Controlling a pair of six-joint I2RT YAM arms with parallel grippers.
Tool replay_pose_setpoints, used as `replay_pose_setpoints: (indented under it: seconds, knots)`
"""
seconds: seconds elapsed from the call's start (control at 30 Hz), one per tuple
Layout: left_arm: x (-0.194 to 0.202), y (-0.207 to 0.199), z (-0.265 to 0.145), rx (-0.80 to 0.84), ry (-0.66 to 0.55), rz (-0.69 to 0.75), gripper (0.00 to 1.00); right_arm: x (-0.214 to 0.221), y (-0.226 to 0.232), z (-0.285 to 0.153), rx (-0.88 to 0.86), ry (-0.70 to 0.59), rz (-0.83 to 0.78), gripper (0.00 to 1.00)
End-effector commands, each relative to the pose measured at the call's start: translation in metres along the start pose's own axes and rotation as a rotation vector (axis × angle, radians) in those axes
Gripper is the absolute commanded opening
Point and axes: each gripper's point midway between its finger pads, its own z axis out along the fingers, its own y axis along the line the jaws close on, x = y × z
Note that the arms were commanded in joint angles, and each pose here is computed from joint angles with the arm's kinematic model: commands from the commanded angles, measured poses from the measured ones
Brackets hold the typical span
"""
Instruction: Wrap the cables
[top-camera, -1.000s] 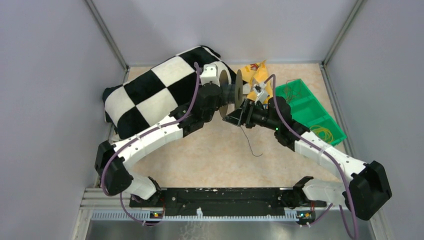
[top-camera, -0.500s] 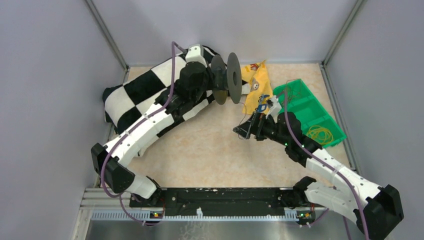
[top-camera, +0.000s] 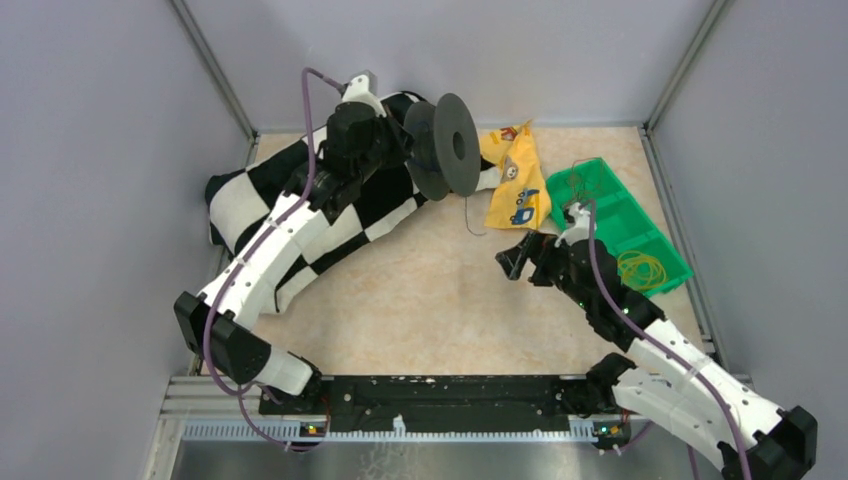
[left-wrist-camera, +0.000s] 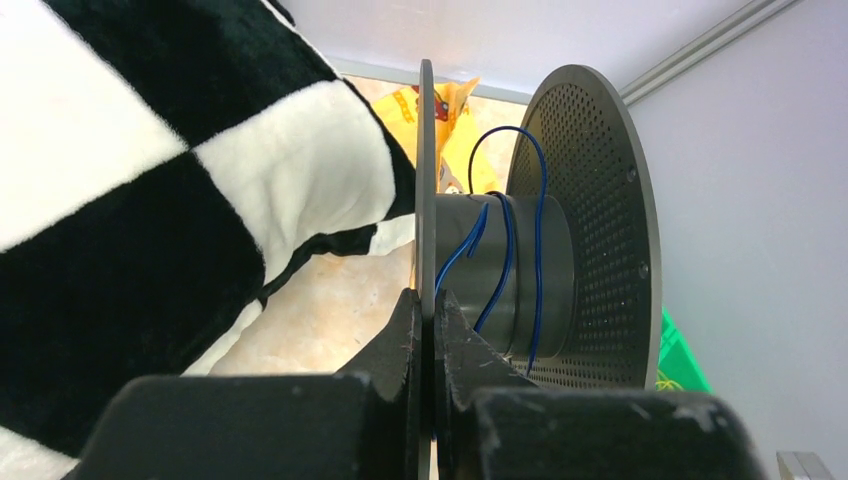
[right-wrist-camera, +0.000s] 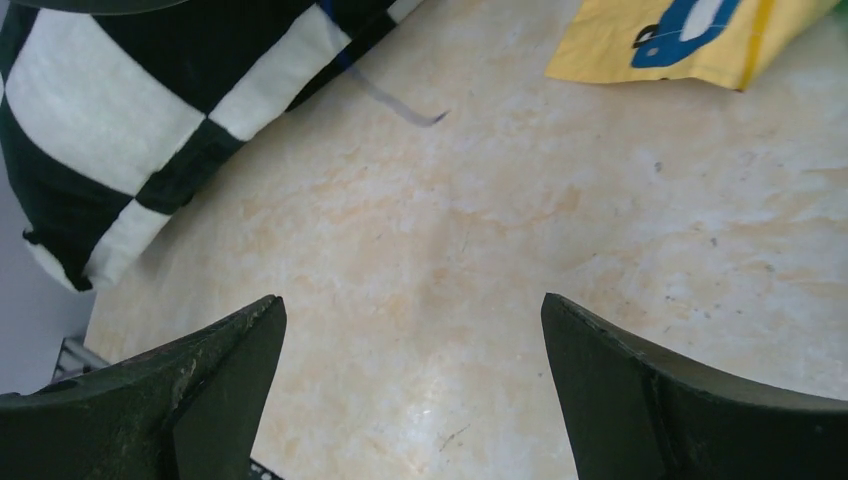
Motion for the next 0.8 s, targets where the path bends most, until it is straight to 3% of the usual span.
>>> replay_pose_setpoints:
  seconds: [0.0,0.27,0.53,0.77]
  knots:
    - [-0.055,-0.036,-0.019,0.166,-0.12,-0.08,0.0,-0.015,-0.026,-0.006,0.094,-0.17,0.092,0.99]
    - [-0.061,-0.046,-0.029,0.261,-0.143,-0.092,0.0,-0.014,0.012,0.003,-0.121,-0.185,0.521,0.99]
    - [-0.065,-0.049,-0.037,0.284,-0.157,-0.091,0.0,-0.024,0.06,0.026,-0.316,-0.091,0.712,0.91]
    - [-0.064,-0.048,-0.038,0.287,-0.161,-0.103,0.0,-0.022,0.057,0.04,-0.32,-0.071,0.966,0.86]
